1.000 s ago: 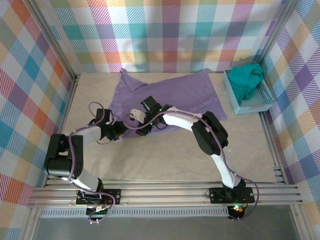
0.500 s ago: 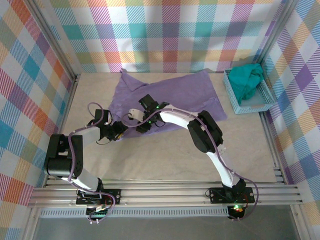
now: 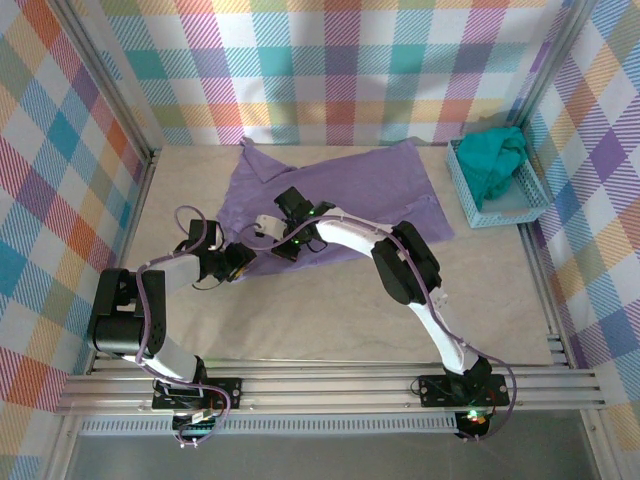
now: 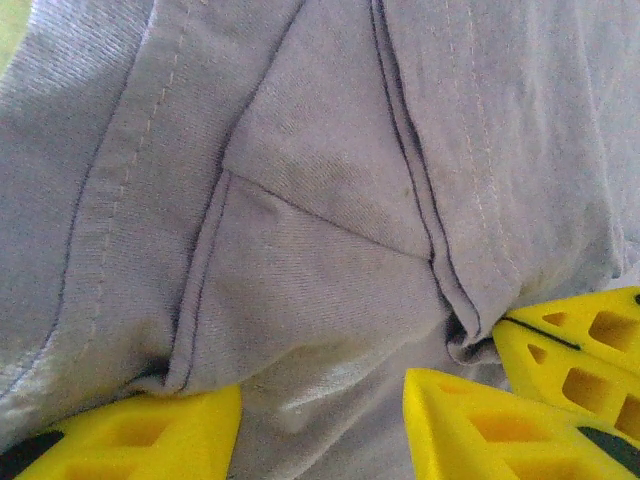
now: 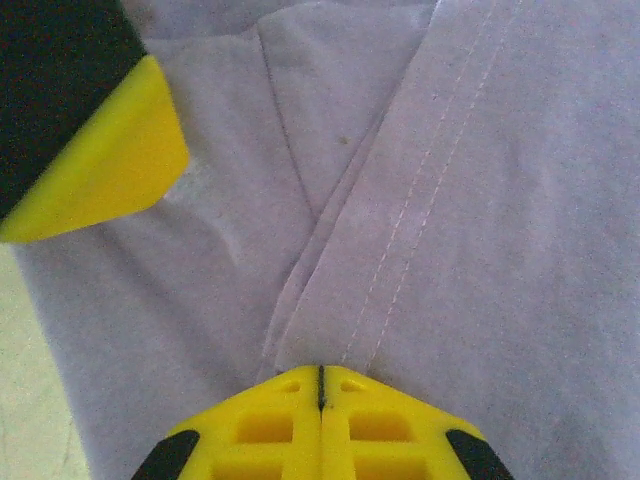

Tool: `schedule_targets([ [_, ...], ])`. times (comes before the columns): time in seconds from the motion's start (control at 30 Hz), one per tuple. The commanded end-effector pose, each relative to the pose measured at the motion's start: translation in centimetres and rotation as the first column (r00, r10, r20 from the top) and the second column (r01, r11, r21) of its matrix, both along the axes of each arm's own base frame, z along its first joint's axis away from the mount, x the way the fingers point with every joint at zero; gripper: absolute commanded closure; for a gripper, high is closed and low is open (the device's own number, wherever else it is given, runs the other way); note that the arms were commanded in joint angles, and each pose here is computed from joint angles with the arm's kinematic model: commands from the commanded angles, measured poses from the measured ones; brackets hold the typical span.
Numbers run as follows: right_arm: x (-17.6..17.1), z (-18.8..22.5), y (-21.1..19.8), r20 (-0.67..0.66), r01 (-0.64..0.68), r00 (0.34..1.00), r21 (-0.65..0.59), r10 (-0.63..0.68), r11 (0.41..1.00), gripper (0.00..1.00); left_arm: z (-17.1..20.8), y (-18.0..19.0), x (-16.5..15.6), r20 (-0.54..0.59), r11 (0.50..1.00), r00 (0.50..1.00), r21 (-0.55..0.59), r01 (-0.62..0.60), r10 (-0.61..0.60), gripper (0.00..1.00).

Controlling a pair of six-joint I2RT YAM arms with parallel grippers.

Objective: Fold the inside-out t-shirt

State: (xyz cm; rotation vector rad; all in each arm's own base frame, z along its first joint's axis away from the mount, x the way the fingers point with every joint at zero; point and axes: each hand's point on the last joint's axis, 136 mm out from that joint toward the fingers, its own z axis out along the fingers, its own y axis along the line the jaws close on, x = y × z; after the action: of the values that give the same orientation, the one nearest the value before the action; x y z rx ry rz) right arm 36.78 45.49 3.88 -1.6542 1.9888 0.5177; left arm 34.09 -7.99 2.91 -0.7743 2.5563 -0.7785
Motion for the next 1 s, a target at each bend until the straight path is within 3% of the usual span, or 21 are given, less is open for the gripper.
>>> schedule_targets([
  [0.0,1.6,3.7,0.0,0.017,0.077,0.997,0.095,-0.079,0.992,1.0,-3.9,1.1,-3.7,-0.163,0.999,0.986,0.043,-0.014,0.021,0.52],
  [0.27,5.6,7.8,-1.7,-0.118,0.282,0.958,0.234,-0.26,0.931,1.0,-4.1,1.0,-3.8,-0.171,0.999,0.985,0.043,-0.007,0.015,0.52],
  [0.37,8.7,6.8,-3.4,-0.179,0.432,0.899,0.208,-0.4,0.878,1.0,-4.1,1.1,-3.9,-0.172,0.999,0.985,0.046,-0.004,0.012,0.52],
  [0.43,11.6,5.6,-4.8,-0.219,0.585,0.805,0.138,-0.551,0.799,1.0,-4.1,1.1,-3.7,-0.17,0.999,0.985,0.046,-0.004,0.012,0.52],
  [0.53,14.2,3.4,-7.3,-0.262,0.725,0.666,0.006,-0.699,0.689,0.95,-4.2,1.0,-3.6,-0.172,0.999,0.985,0.046,0.001,0.007,0.51],
  [0.6,15.0,2.8,-8.3,-0.297,0.764,0.608,-0.032,-0.736,0.644,0.83,-4.2,1.1,-3.5,-0.172,0.999,0.985,0.046,0.002,0.006,0.51],
  [0.67,15.6,3.1,-9.0,-0.311,0.779,0.588,-0.032,-0.747,0.626,0.72,-4.1,1.0,-3.4,-0.173,0.999,0.985,0.046,0.006,0.003,0.51],
  [0.83,15.5,6.4,-13.3,-0.235,0.804,0.576,-0.009,-0.783,0.594,0.63,-3.5,0.9,-2.8,-0.159,0.999,0.987,0.04,0.003,0.003,0.5],
  [0.97,13.1,8.4,-18.5,-0.176,0.82,0.566,0.012,-0.806,0.573,0.57,-1.9,0.9,-1.6,-0.12,0.999,0.993,0.04,0.006,-0.001,0.49],
])
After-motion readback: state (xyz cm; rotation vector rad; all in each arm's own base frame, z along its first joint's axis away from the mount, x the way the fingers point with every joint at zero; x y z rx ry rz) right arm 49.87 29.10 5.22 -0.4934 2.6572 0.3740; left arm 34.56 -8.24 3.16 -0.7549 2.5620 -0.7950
